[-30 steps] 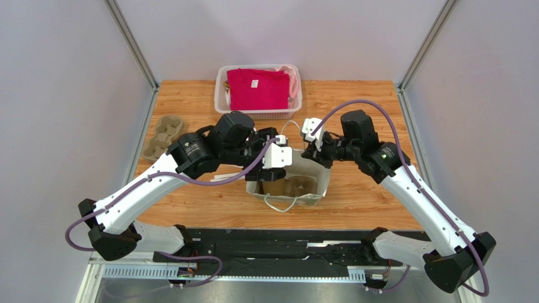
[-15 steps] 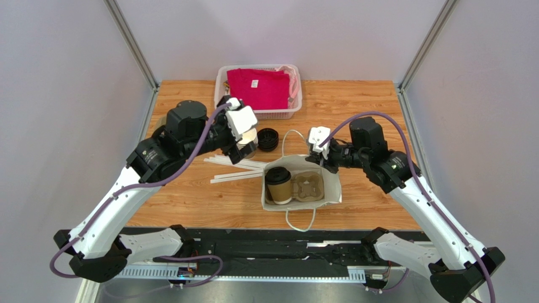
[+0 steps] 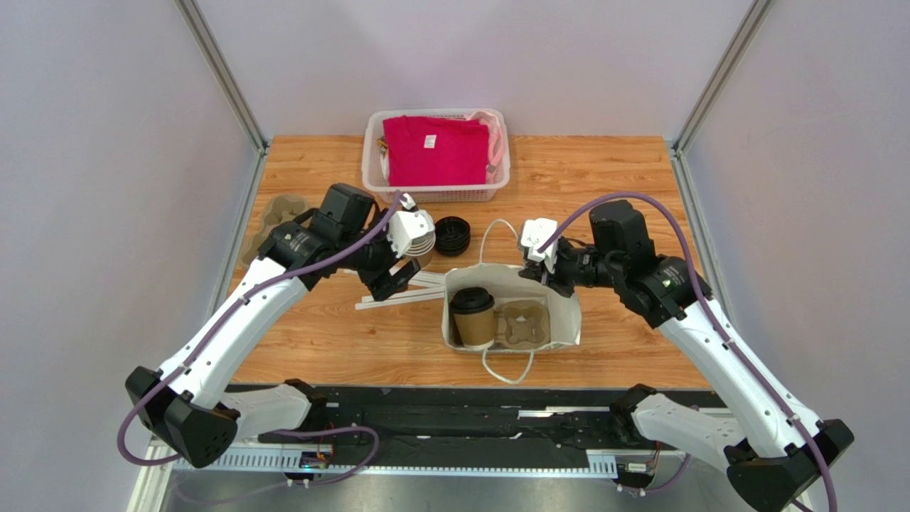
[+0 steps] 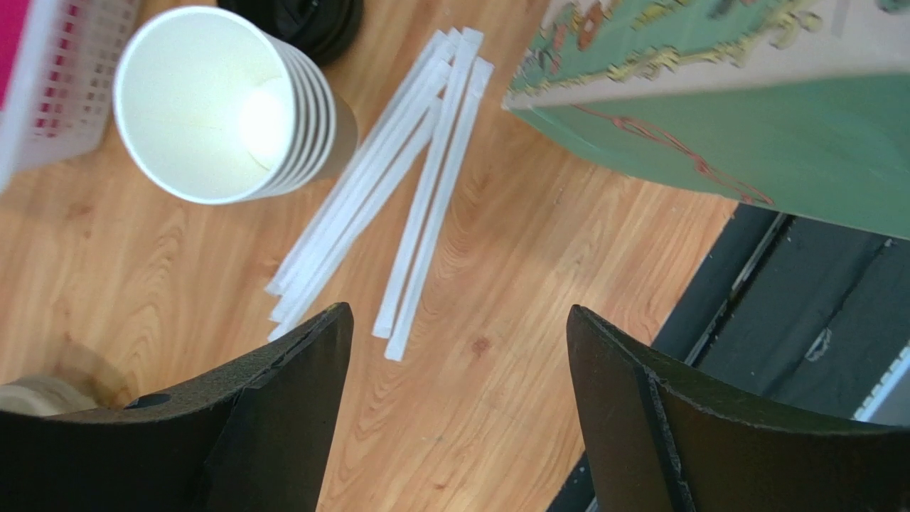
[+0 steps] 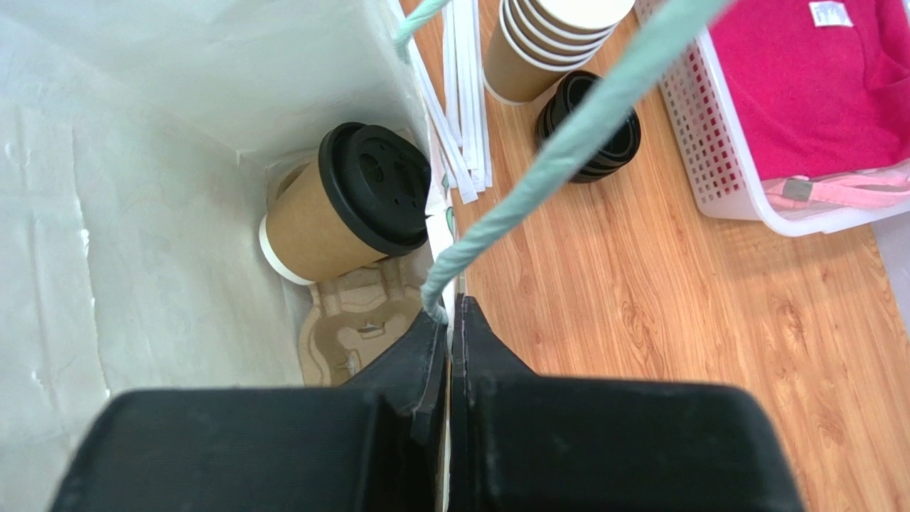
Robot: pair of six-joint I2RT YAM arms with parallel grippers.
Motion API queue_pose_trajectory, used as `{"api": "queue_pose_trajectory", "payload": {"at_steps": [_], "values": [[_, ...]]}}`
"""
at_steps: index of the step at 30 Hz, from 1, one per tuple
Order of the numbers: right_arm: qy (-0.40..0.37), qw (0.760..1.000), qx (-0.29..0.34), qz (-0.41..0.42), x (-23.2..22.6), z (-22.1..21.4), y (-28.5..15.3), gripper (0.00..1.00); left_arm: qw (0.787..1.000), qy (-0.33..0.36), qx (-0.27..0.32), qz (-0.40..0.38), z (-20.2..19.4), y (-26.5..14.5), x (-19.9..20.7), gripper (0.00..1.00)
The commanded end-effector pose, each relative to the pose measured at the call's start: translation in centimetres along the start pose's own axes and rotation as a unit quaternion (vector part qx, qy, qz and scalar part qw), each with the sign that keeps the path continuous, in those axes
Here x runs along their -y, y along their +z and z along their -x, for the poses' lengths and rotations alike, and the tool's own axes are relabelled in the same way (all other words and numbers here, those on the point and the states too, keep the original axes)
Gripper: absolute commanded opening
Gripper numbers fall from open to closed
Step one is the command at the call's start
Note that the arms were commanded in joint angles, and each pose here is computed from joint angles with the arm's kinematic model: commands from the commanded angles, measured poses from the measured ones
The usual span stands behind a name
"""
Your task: Pack the takeout coffee
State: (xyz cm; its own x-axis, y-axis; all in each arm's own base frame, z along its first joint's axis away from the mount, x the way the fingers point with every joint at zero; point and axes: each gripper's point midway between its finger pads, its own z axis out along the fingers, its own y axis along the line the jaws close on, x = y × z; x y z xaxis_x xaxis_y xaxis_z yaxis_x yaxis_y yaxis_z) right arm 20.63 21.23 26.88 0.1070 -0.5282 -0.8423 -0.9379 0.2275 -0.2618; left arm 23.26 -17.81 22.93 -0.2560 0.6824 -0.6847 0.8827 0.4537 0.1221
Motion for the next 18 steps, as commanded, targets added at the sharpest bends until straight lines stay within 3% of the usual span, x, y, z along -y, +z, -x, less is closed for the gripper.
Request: {"api": "queue_pose_trajectory", "payload": {"at_steps": [1,4,7,10,18], "values": [[-0.005,1.0,0.001,-0.008,0.6,0.7,0.0,0.0,0.999,0.008,0.011,-0.044,0.4,-0.3,1.1,0.81],[0.001,1.0,-0.002,-0.008,0.7,0.6,0.1,0.0,0.997,0.022,0.033,-0.068,0.7,-0.2,2.1,0.78],[0.011,1.0,-0.014,-0.015,1.0,0.1,0.2,0.0,0.998,0.021,-0.018,-0.06,-1.6,1.5,1.3,0.77],[0.024,0.999,-0.03,-0.027,1.5,-0.6,0.5,0.0,0.995,0.024,-0.091,-0.04,-4.4,3.5,-0.3,0.69],[0.034,0.996,-0.055,-0.064,3.7,-1.8,-0.4,0.0,0.987,0.028,-0.155,-0.043,-7.5,8.5,-2.0,0.46]]}}
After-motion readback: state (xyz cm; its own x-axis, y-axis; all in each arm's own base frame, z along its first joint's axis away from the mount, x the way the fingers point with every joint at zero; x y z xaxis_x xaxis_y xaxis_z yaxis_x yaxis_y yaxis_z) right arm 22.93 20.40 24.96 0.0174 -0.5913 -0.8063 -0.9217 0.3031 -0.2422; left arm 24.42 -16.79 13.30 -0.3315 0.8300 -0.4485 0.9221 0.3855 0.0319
